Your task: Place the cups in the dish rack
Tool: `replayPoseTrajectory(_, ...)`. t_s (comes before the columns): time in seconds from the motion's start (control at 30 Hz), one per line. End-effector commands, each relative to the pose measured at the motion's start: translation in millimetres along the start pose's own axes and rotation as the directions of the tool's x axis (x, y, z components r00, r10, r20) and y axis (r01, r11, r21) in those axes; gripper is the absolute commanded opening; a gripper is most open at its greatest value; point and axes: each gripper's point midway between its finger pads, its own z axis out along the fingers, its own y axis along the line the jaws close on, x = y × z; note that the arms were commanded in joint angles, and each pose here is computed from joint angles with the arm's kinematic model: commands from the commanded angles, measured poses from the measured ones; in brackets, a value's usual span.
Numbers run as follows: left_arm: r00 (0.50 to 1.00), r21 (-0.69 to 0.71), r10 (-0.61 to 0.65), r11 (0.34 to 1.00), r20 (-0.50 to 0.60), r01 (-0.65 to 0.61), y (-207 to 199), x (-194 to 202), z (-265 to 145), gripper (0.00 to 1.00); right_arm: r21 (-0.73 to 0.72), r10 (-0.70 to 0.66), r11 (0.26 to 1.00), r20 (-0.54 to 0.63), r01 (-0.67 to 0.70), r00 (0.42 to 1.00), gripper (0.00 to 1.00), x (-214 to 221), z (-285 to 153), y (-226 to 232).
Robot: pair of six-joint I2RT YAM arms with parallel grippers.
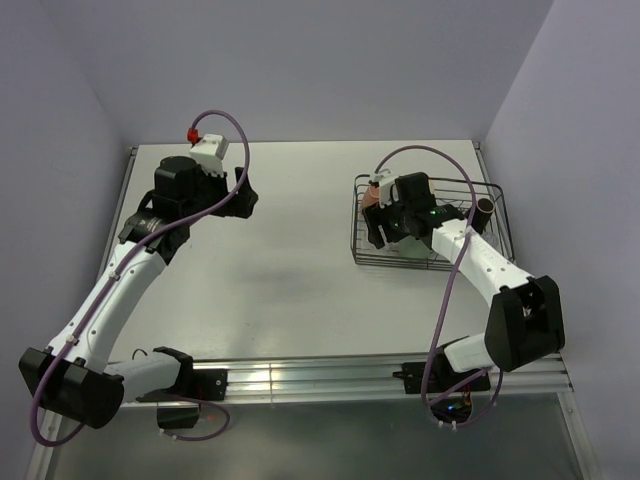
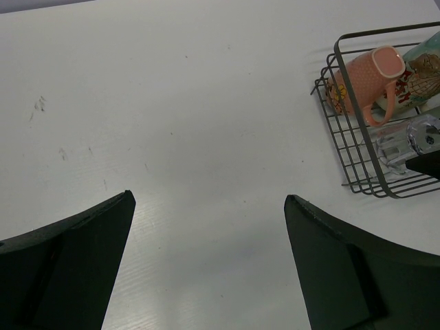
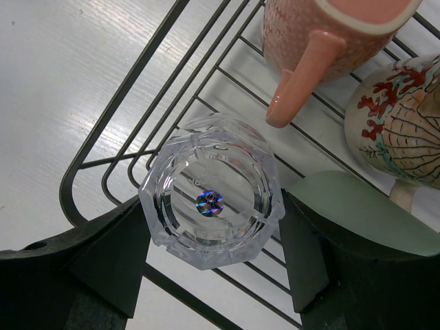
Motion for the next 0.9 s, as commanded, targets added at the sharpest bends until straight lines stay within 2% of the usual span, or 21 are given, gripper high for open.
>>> replayPoseTrajectory(0.0, 0.999, 0.014, -0.002, 1.0, 0.051, 0.001, -4, -21, -6, 0.99, 0.009, -0.012, 1.0, 0.058, 0.011, 0.998, 0.0, -14, 5, 0)
replayPoseTrajectory(0.27, 0.999, 0.012, 0.002, 1.0, 0.045, -0.003, -4, -21, -4, 0.99, 0.013, -0.013, 1.0, 0.044, 0.012, 0.999, 0.01, -7, 13, -2)
replayPoseTrajectory(0.53, 0.999, 0.009, 0.007, 1.0, 0.04, -0.008, -3, -19, -2, 0.99, 0.026, -0.014, 1.0, 0.031, 0.013, 0.999, 0.14, -1, 17, -4)
replayPoseTrajectory(0.87, 0.999, 0.003, 0.011, 1.0, 0.038, -0.011, 0, -18, 0, 0.99, 0.02, -0.008, 1.0, 0.0, 0.008, 1.0, 0.18, 12, 23, -3)
